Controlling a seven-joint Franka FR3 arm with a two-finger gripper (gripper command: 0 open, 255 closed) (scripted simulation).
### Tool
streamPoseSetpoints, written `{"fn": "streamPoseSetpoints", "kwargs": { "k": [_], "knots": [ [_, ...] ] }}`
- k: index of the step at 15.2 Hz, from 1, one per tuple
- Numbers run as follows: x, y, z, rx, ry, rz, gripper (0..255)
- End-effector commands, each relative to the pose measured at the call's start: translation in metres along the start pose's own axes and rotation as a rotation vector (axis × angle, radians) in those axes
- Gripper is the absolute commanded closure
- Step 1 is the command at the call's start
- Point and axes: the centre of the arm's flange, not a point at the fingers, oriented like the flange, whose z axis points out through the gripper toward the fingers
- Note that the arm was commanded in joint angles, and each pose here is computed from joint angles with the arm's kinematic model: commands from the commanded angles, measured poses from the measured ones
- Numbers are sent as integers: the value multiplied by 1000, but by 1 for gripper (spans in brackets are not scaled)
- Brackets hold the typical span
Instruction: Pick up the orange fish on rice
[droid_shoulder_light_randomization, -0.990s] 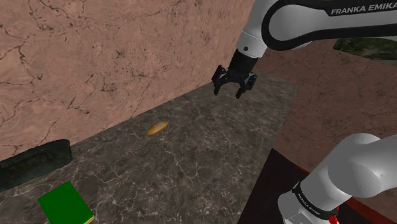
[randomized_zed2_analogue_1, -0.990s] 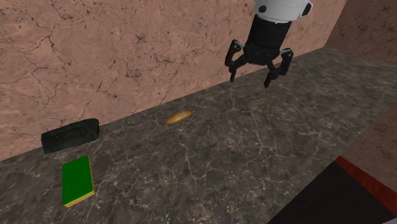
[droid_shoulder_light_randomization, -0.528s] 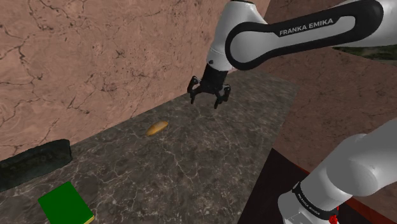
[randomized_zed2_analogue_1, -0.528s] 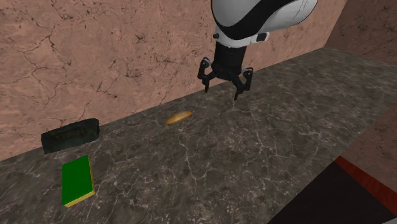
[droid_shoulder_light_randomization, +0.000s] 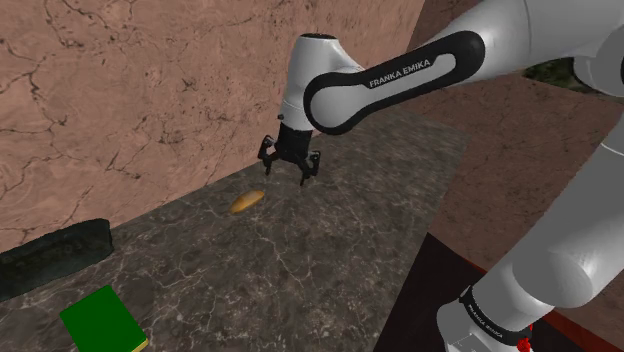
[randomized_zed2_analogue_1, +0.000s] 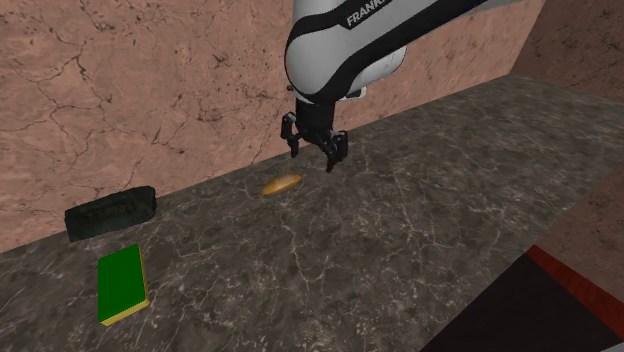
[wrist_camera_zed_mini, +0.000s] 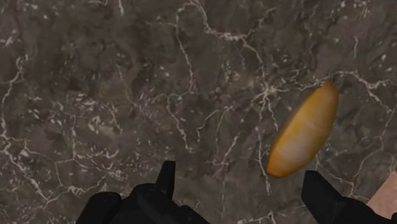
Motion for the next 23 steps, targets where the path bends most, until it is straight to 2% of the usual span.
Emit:
{"fn": "streamPoseSetpoints", "kwargs": {
  "k": [1,8,16,18,19,23],
  "knots": [
    [-1,-21,18,-8,-2,58,0],
    [15,-88,84,-36,-10,243,0],
    [15,-87,125,-36,-10,248,0],
    [15,-87,125,-36,-10,248,0],
    [15,-87,125,-36,-10,248,255],
    [15,-87,124,-36,-10,248,255]
  ]
}}
